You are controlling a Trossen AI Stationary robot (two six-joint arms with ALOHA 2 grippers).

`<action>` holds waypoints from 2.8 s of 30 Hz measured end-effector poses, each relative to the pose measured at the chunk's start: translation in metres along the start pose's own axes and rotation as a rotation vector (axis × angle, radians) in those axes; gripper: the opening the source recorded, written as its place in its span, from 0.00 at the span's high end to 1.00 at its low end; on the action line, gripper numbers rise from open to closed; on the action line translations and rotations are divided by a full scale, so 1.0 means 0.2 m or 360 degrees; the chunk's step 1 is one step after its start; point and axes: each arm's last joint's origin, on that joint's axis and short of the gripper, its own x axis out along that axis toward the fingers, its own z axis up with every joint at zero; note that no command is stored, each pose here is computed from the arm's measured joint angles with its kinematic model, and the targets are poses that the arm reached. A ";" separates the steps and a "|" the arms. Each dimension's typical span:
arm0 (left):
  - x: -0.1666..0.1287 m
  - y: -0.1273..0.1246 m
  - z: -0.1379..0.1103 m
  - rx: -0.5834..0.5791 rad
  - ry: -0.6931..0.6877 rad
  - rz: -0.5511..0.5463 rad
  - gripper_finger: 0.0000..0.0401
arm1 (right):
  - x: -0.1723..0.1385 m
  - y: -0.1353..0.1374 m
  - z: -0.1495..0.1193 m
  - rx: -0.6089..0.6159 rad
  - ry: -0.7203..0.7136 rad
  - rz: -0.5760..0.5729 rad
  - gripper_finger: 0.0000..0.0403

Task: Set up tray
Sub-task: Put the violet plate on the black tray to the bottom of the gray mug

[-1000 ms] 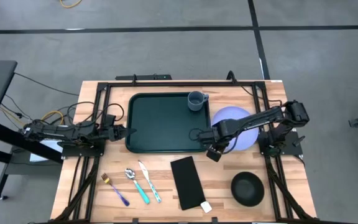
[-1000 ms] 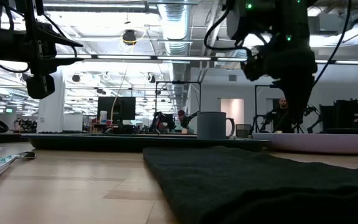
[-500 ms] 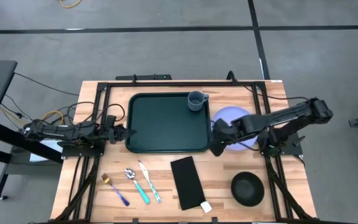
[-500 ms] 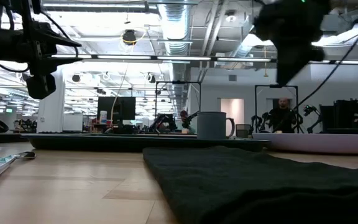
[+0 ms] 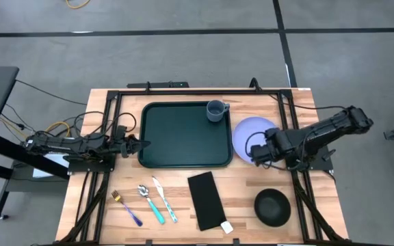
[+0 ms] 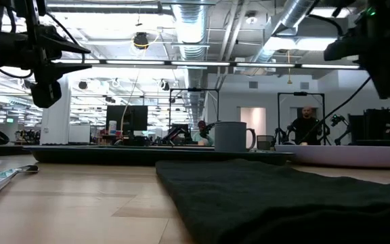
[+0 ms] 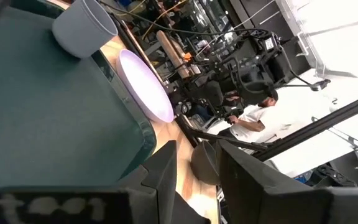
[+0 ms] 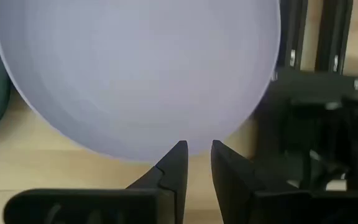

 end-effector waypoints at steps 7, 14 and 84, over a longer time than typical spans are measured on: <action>0.00 0.00 0.00 0.0057 0.0019 0.0016 0.75 | -0.01 -0.01 -0.07 0.0164 -0.0019 0.0032 0.84; 0.00 0.00 0.00 0.0114 0.0022 0.0014 0.75 | -0.01 0.15 -0.04 -0.0179 0.0050 0.0449 0.84; 0.00 0.00 0.00 0.0071 0.0038 0.0007 0.75 | 0.38 0.58 0.19 -0.1296 0.0297 0.0281 0.98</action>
